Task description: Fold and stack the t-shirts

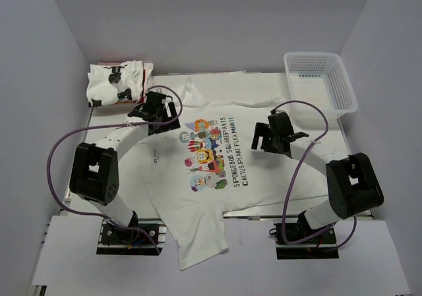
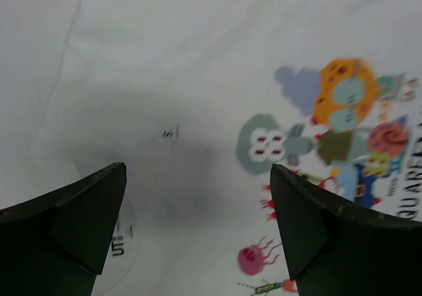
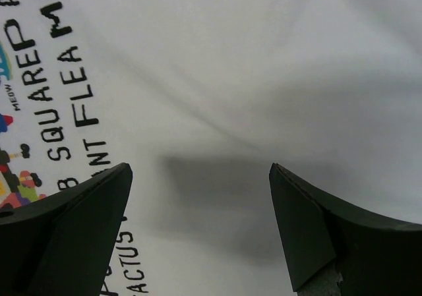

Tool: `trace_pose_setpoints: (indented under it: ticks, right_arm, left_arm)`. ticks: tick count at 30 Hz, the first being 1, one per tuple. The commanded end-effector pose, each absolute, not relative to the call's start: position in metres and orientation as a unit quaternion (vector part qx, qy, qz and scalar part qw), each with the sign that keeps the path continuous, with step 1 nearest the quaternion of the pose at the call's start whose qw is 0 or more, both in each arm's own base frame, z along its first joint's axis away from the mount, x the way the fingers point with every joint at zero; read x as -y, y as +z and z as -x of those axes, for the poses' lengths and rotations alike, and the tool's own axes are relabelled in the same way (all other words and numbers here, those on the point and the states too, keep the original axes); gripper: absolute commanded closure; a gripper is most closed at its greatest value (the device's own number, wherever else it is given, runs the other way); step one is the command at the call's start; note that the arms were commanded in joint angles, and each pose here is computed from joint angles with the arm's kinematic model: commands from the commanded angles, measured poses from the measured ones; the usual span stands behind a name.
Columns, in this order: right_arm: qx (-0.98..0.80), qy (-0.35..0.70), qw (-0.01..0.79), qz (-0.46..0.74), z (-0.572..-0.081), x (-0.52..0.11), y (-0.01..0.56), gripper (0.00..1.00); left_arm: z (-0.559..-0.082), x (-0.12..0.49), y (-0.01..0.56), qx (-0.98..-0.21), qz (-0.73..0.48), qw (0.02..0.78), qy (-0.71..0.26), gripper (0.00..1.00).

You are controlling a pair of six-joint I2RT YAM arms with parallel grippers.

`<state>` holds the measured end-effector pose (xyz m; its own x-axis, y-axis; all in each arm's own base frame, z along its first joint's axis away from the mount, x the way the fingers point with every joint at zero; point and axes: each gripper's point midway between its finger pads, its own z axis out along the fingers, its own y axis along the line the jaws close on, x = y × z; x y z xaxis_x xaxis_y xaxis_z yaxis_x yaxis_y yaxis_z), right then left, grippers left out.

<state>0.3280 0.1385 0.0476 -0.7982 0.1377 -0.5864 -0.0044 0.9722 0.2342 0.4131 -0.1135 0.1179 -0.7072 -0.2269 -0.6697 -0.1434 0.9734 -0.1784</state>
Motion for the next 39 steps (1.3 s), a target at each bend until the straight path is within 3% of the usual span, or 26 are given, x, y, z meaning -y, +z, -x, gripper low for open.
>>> trace_pose_setpoints:
  ticks: [1, 8, 13, 14, 16, 18, 19, 22, 27, 31, 35, 37, 38, 39]
  right_arm:
    - [-0.949, 0.080, 0.299, -0.053, -0.311, -0.122, 0.038, 0.10]
    - [-0.955, 0.071, 0.283, -0.054, -0.300, -0.117, 0.021, 0.10]
    - [-0.958, 0.085, 0.272, -0.042, -0.308, -0.128, 0.012, 0.10]
    - [-0.958, 0.088, 0.271, -0.039, -0.312, -0.132, 0.012, 0.10]
    - [-0.956, 0.097, 0.274, -0.034, -0.320, -0.138, 0.014, 0.10]
    - [-0.957, 0.095, 0.274, -0.029, -0.328, -0.141, 0.012, 0.10]
    - [-0.952, 0.101, 0.286, -0.028, -0.341, -0.146, 0.023, 0.10]
    - [-0.953, 0.093, 0.286, -0.024, -0.360, -0.149, 0.023, 0.10]
    - [-0.955, 0.080, 0.285, -0.008, -0.396, -0.160, 0.020, 0.10]
    - [-0.947, 0.092, 0.309, 0.003, -0.419, -0.171, 0.047, 0.10]
    - [-0.928, 0.115, 0.355, 0.008, -0.426, -0.177, 0.091, 0.10]
    - [-0.916, 0.132, 0.379, 0.005, -0.420, -0.178, 0.113, 0.10]
    - [-0.910, 0.142, 0.389, -0.007, -0.411, -0.175, 0.122, 0.10]
    - [-0.904, 0.150, 0.399, -0.011, -0.400, -0.172, 0.128, 0.10]
  left_arm:
    - [-0.389, 0.111, 0.096, -0.929, 0.119, 0.344, -0.062, 0.00]
    - [-0.377, 0.097, 0.033, -0.952, 0.127, 0.278, -0.029, 0.00]
    - [-0.412, 0.073, -0.002, -0.956, 0.154, 0.239, 0.075, 0.00]
    - [-0.438, 0.065, 0.008, -0.949, 0.170, 0.253, 0.081, 0.00]
    - [-0.444, 0.050, -0.023, -0.957, 0.179, 0.203, 0.106, 0.00]
    - [-0.485, 0.051, -0.013, -0.951, 0.186, 0.226, 0.094, 0.00]
    - [-0.489, 0.053, -0.036, -0.956, 0.183, 0.206, 0.096, 0.00]
    - [-0.551, 0.060, -0.006, -0.950, 0.173, 0.256, 0.051, 0.00]
    - [-0.583, 0.062, 0.002, -0.949, 0.139, 0.283, 0.025, 0.00]
    - [-0.596, 0.064, 0.063, -0.934, 0.124, 0.334, -0.003, 0.00]
    - [-0.576, 0.063, 0.140, -0.918, 0.124, 0.377, -0.020, 0.00]
    - [-0.550, 0.072, 0.148, -0.919, 0.135, 0.368, -0.042, 0.00]
    - [-0.535, 0.074, 0.190, -0.906, 0.140, 0.396, -0.062, 0.00]
    - [-0.511, 0.074, 0.175, -0.913, 0.160, 0.369, -0.070, 0.00]
